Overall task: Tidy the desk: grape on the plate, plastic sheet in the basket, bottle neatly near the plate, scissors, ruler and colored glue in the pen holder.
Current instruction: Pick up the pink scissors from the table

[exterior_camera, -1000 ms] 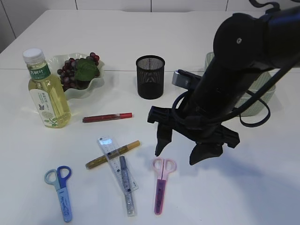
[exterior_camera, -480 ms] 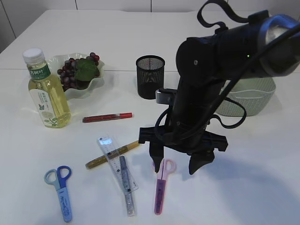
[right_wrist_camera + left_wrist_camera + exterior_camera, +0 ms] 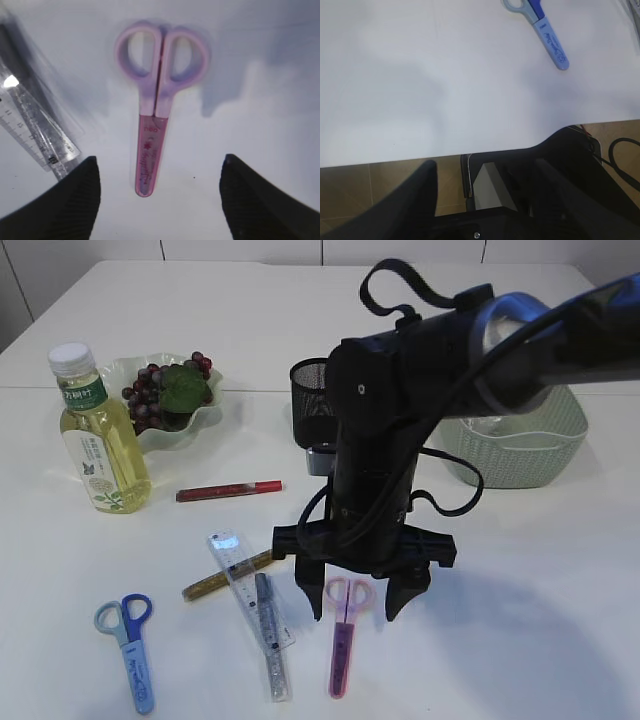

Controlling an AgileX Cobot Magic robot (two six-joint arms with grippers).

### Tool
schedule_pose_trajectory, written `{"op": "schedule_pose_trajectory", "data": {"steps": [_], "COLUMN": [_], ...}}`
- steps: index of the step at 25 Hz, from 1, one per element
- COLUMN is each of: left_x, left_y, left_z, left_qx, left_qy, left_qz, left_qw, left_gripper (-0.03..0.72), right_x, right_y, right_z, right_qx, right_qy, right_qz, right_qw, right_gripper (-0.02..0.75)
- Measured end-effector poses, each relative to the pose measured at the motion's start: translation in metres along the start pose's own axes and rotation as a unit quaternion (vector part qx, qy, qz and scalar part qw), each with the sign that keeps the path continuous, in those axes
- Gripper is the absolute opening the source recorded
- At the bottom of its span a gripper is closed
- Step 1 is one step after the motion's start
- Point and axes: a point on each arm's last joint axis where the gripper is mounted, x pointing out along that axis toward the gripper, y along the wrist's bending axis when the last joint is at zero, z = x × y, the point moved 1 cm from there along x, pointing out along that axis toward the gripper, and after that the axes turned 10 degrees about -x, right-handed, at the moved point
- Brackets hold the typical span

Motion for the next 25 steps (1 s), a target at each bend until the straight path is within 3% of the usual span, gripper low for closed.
{"op": "schedule_pose_trajectory", "data": {"steps": [25], "left_x": [0.0], "left_y": [0.0], "left_z": [0.0], "left_qx": [0.002], "left_qy": [0.0], "left_qz": [-0.001], "left_qw": [1.0], "left_gripper": [0.433], "right_x": [0.029], "right_y": [0.002], "right_z": [0.002], "right_qx": [0.056], "right_qy": [0.025], "right_qz": [-0.017], "right_qw": [0.998], "right_gripper": [0.575]}}
